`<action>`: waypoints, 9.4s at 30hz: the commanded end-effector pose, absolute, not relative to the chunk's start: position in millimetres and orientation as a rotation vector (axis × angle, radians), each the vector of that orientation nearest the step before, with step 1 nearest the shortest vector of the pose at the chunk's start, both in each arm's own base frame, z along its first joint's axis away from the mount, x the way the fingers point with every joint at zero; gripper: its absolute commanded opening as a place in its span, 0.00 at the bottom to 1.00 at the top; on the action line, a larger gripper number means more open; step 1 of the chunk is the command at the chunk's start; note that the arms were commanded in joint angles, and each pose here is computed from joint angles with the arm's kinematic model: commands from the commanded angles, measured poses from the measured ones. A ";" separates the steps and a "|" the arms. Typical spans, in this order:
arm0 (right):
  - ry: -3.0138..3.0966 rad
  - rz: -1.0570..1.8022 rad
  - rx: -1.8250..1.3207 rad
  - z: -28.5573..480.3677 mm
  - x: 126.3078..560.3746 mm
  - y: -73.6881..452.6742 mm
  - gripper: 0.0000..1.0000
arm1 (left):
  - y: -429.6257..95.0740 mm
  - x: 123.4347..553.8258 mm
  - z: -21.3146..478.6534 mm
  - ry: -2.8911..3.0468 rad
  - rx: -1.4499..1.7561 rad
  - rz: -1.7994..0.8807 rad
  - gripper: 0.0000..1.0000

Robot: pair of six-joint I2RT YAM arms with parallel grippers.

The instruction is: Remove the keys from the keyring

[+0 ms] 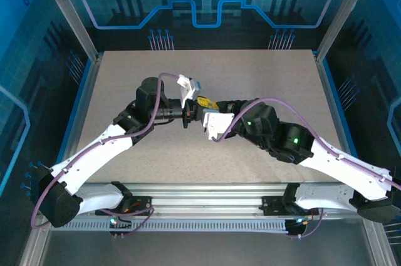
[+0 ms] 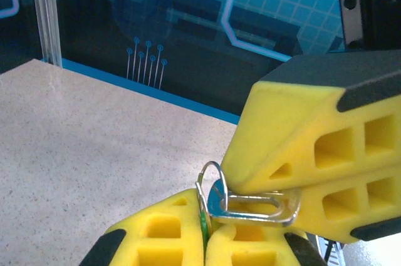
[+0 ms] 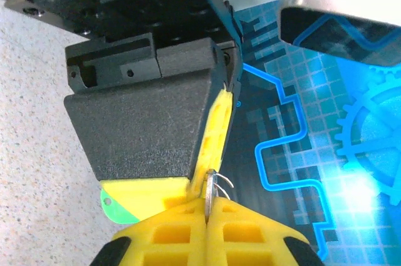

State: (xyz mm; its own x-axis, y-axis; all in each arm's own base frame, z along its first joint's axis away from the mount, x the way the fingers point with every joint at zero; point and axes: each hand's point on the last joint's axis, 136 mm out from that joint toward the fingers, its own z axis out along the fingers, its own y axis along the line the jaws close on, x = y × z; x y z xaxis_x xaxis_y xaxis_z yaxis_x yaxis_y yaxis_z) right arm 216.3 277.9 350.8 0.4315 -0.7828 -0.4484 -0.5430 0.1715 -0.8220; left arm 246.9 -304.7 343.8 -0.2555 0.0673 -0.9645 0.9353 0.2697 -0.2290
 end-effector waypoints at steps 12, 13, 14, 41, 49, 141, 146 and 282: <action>1.085 0.116 -1.806 301.8 153.2 319.0 0.00 | -303.1 234.5 422.6 1.197 0.953 -1.144 0.25; 1.093 0.120 -1.772 308.5 157.5 319.2 0.00 | -303.2 235.3 420.8 1.202 0.951 -1.144 0.28; 1.096 0.127 -1.751 313.6 159.3 319.2 0.00 | -303.0 235.7 419.9 1.205 0.949 -1.144 0.31; 1.263 0.292 -1.343 377.5 211.5 291.4 0.00 | -298.6 213.0 387.9 1.208 1.014 -1.105 0.73; 1.297 0.347 -1.233 390.2 224.3 279.1 0.00 | -297.8 205.3 386.6 1.206 1.039 -1.127 0.74; 0.910 1.327 -1.179 482.8 242.3 271.1 0.00 | -287.3 233.9 484.3 1.270 0.741 -2.098 0.55; 0.917 1.326 -1.174 483.1 243.3 269.8 0.00 | -285.9 233.2 488.2 1.258 0.746 -2.093 0.50; 1.064 0.786 -1.199 444.0 237.3 283.7 0.00 | -274.7 238.9 468.2 1.353 0.824 -2.025 0.23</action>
State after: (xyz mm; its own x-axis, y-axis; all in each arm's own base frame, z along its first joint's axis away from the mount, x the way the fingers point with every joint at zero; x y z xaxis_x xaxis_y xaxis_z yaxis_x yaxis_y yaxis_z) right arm 235.0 285.6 443.9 0.3356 -0.0607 -0.9401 -0.9168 0.2084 -0.3407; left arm 250.1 -276.3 454.3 -0.7051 -0.1022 -0.7017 0.6928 -0.3105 -0.6509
